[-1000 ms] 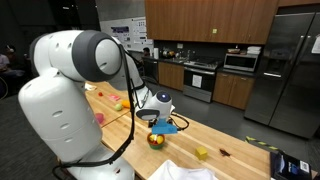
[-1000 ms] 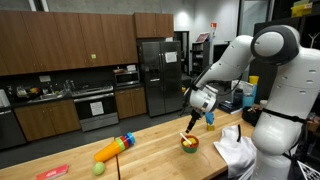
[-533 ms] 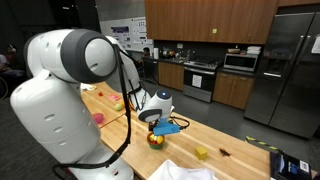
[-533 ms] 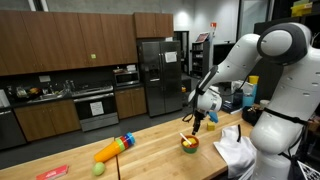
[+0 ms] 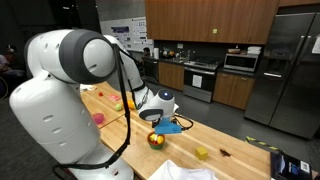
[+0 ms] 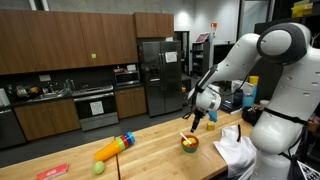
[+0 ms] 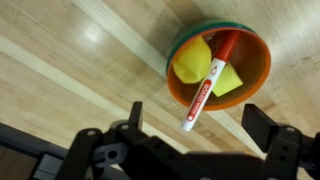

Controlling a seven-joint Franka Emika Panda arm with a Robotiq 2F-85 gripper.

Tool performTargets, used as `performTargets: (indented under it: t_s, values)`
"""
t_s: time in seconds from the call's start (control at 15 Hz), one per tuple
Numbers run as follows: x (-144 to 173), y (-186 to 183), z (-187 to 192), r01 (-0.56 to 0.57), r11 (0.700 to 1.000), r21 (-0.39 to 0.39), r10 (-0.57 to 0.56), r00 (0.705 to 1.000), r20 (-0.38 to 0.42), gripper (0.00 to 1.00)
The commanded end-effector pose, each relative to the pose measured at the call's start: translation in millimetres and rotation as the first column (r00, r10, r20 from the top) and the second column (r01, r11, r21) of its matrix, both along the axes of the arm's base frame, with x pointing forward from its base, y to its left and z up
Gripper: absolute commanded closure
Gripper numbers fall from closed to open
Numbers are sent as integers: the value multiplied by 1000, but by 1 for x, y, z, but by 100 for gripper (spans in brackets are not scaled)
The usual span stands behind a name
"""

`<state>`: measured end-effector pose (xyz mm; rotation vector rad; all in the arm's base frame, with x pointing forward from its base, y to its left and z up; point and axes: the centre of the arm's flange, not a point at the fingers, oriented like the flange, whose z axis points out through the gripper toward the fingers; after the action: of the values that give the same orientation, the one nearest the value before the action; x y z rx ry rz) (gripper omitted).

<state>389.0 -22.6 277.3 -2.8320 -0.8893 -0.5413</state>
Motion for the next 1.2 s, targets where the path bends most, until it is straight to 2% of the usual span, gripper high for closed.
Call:
performTargets:
  t_s: [0.0, 0.2, 0.33, 0.53, 0.67, 0.93, 1.0, 1.07, 1.13]
  values:
    - [-12, -46, 26, 174, 984, 24, -176, 979, 99, 0]
    - [-32, -94, 45, 331, 943, 35, -332, 929, 164, 0]
    - [-46, -125, 54, 440, 897, 47, -440, 875, 203, 0]
    - [-68, -164, 60, 590, 803, 80, -589, 769, 247, 0]
    - [-81, -182, 59, 681, 722, 126, -688, 685, 240, 0]
    - [-99, -218, 45, 816, 536, 217, -844, 514, 154, 0]
    - [-104, -228, 43, 837, 496, 233, -868, 485, 105, 0]
    - [-110, -237, 42, 836, 482, 263, -871, 490, 40, 0]
    - [-114, -242, 39, 846, 455, 278, -879, 477, -10, 0]
